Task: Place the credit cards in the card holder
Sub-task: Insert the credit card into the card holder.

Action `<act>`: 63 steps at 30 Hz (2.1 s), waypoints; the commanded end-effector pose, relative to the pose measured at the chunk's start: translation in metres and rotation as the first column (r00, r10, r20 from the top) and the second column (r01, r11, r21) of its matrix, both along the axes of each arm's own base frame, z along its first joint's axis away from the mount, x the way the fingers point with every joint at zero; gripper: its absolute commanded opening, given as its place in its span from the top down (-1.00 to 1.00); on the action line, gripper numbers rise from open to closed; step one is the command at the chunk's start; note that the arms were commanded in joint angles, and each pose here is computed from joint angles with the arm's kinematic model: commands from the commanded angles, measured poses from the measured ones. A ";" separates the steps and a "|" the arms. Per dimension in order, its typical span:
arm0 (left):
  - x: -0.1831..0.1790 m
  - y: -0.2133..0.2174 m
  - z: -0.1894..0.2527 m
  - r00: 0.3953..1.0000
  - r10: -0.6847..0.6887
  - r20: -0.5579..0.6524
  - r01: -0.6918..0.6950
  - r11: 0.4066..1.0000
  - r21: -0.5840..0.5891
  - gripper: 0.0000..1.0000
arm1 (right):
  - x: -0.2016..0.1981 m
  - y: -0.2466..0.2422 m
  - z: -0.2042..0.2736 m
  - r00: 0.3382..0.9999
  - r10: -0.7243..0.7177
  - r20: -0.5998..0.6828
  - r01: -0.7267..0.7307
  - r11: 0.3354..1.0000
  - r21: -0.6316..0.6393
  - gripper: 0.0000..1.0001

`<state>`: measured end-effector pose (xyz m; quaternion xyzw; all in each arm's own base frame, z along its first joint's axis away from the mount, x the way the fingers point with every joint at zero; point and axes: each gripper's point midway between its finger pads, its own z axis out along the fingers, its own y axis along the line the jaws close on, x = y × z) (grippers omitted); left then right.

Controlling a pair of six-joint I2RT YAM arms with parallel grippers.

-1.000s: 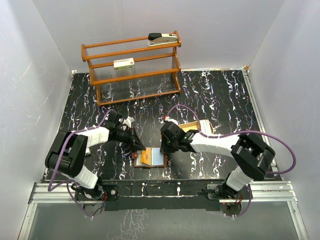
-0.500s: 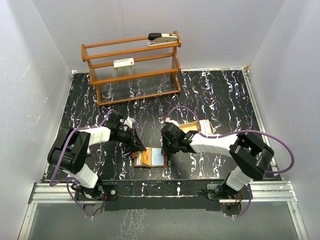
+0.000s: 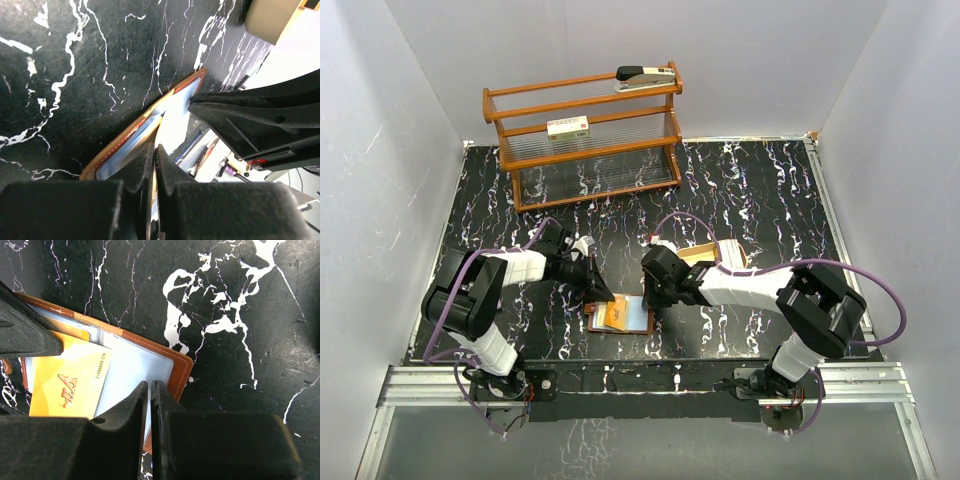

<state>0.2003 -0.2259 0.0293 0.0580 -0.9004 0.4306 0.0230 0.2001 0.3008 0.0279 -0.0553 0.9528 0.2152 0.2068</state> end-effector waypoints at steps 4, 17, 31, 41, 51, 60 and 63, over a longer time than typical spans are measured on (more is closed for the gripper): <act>0.009 0.004 -0.008 0.999 -0.001 0.051 -0.004 0.996 0.095 1.00 | 0.006 0.006 0.002 0.999 -0.002 0.035 0.001 1.000 0.017 0.86; 0.007 0.005 -0.001 0.996 -0.049 0.072 0.036 0.983 0.179 1.00 | 0.013 0.000 0.016 0.997 -0.050 0.055 0.050 0.999 -0.008 0.83; 0.007 0.013 -0.005 0.994 -0.076 0.084 0.052 0.966 0.254 1.00 | 0.008 -0.007 0.000 0.998 -0.059 0.028 0.061 0.995 -0.077 0.84; 0.009 0.008 -0.001 0.991 -0.087 0.102 0.061 0.971 0.229 1.00 | 0.015 -0.003 -0.001 0.998 -0.036 0.060 0.041 0.996 -0.082 0.88; 0.010 0.004 -0.009 0.994 -0.049 0.095 0.026 0.972 0.234 1.00 | 0.017 -0.003 -0.002 0.997 -0.034 0.070 0.040 0.996 -0.084 0.89; 0.010 0.000 -0.012 0.994 -0.030 0.106 0.005 0.973 0.230 1.00 | 0.015 -0.005 -0.001 0.997 -0.032 0.070 0.038 0.996 -0.081 0.90; 0.010 0.001 -0.012 0.993 -0.025 0.114 -0.004 0.971 0.241 1.00 | 0.015 -0.005 -0.001 0.997 -0.035 0.072 0.040 0.996 -0.076 0.90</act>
